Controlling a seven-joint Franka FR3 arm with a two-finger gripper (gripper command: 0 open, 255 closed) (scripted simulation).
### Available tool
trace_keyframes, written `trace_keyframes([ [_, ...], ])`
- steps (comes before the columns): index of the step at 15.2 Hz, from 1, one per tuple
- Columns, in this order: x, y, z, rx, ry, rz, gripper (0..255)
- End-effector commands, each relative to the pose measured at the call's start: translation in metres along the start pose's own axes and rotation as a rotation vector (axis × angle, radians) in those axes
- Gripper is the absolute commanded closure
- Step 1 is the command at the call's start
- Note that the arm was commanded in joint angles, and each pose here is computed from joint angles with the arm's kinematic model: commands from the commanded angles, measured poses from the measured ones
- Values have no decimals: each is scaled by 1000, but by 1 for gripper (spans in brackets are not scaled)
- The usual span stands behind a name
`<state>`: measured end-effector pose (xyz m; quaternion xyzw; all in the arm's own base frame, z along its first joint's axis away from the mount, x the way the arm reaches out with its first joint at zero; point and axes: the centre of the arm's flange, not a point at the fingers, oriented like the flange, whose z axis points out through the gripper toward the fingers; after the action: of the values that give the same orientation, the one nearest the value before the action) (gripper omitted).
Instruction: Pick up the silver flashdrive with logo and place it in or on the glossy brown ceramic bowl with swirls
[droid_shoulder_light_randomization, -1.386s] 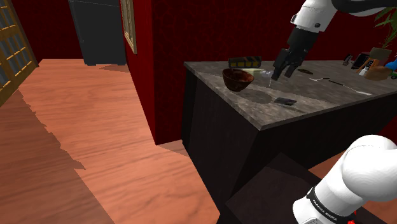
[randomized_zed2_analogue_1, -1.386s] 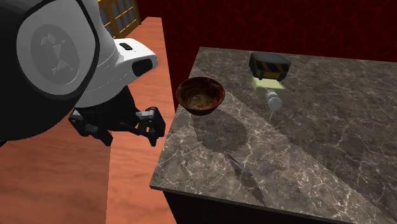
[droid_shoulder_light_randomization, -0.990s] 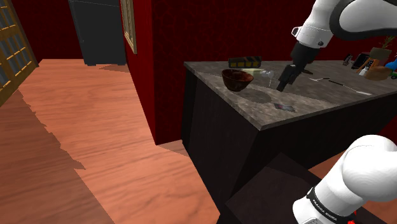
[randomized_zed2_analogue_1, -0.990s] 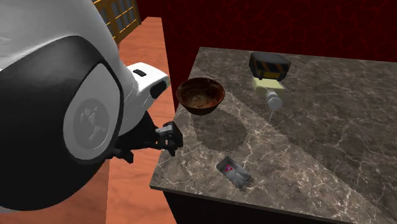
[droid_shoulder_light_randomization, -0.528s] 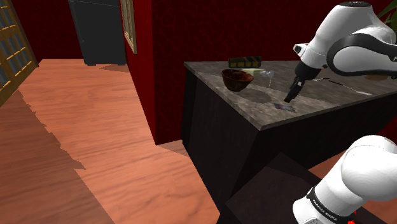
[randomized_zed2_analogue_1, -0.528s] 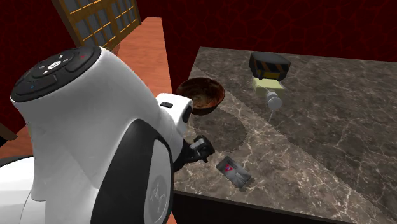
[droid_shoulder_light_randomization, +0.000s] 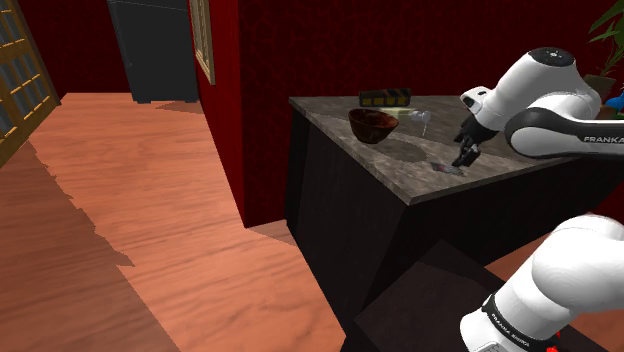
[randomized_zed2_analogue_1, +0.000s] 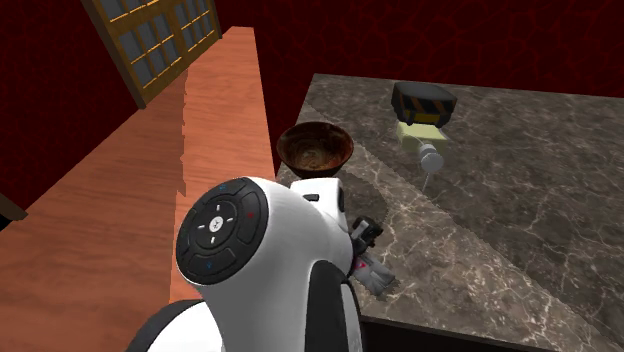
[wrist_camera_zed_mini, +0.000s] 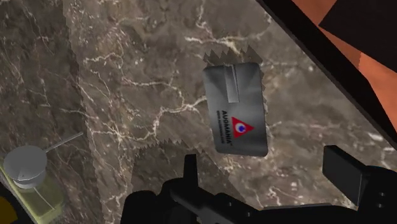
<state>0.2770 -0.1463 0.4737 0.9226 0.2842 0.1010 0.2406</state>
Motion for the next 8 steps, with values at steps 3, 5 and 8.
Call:
trace_keyframes([
  [3, -12, 14, 20, -57, 17, -80, 0],
  [5, -12, 15, 31, -57, 17, -80, 0],
  [8, -12, 16, 46, -57, 17, -80, 0],
])
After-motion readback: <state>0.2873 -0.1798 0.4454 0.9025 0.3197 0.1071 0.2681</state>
